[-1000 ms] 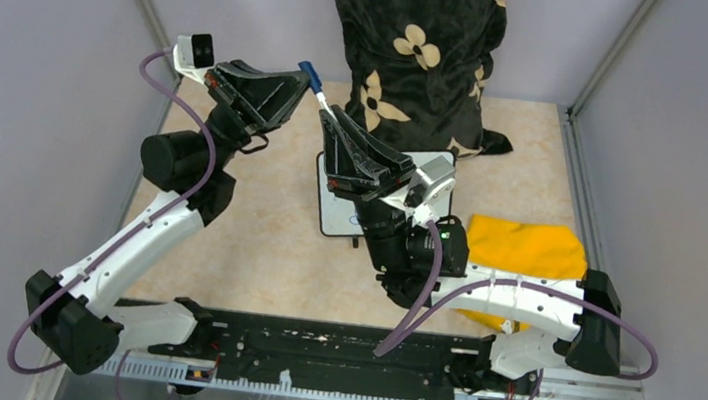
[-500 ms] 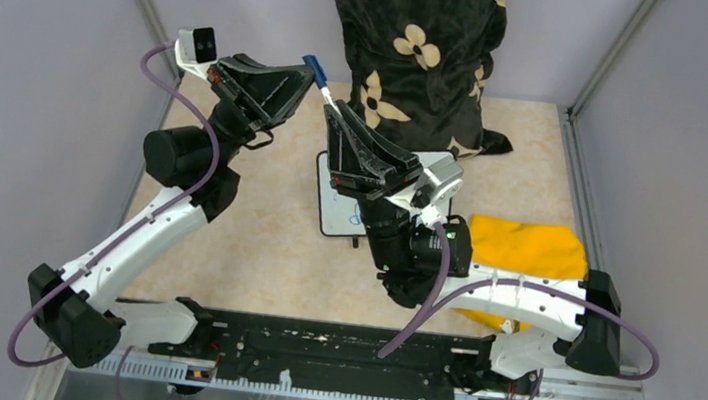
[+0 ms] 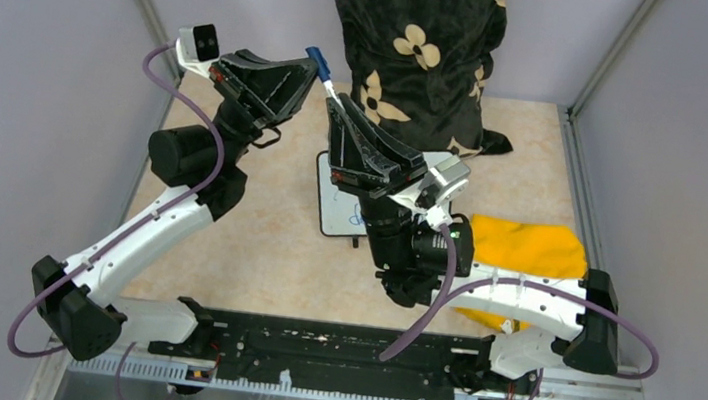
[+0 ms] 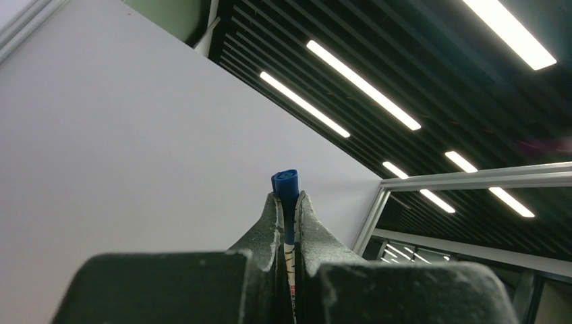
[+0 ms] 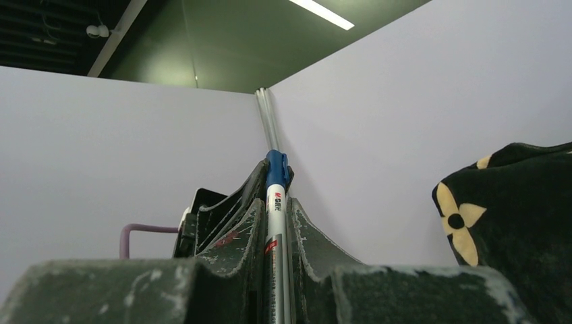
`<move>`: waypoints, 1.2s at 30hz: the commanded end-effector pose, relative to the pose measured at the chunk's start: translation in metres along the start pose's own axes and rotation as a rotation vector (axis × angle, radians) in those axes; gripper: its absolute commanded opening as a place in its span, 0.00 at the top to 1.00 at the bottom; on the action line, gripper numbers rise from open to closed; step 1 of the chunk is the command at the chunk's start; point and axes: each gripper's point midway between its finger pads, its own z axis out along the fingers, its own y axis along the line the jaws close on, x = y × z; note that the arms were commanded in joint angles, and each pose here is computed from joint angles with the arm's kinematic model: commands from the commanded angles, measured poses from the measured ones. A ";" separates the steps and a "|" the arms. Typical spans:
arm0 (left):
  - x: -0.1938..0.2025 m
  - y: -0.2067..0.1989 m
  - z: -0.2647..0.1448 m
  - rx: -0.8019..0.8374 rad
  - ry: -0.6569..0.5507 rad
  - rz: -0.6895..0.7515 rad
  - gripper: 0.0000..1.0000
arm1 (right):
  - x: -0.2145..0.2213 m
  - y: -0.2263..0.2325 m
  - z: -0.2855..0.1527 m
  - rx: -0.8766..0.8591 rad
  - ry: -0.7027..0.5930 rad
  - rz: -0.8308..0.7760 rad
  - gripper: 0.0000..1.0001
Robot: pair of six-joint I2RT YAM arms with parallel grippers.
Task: Write a sentence on the whiteboard
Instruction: Close the whiteboard marker at the center of the board.
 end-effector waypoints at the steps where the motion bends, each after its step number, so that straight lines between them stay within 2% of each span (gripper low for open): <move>1: 0.071 0.016 -0.021 -0.008 0.306 -0.052 1.00 | -0.012 0.015 0.016 -0.049 -0.034 0.001 1.00; 12: 0.067 0.011 -0.023 0.017 0.280 -0.018 1.00 | -0.012 0.014 0.012 -0.055 -0.031 0.010 1.00; 14: 0.063 0.008 -0.023 0.031 0.255 -0.004 0.89 | -0.014 0.014 0.012 -0.059 -0.030 0.018 1.00; 19: 0.054 0.004 -0.025 0.039 0.194 0.018 0.71 | -0.015 0.013 0.009 -0.068 -0.022 0.041 1.00; 22: 0.051 -0.001 -0.025 0.051 0.177 0.055 0.60 | -0.015 0.014 0.007 -0.072 -0.016 0.045 1.00; 29: 0.041 -0.014 -0.026 0.072 0.146 0.146 0.28 | -0.020 0.017 0.008 -0.102 0.000 0.055 1.00; 33: 0.033 -0.020 -0.027 0.071 0.118 0.206 0.16 | -0.023 0.017 0.003 -0.129 0.028 0.068 1.00; 36: 0.025 -0.023 -0.029 0.051 0.089 0.256 0.13 | -0.024 0.021 -0.004 -0.171 0.058 0.075 1.00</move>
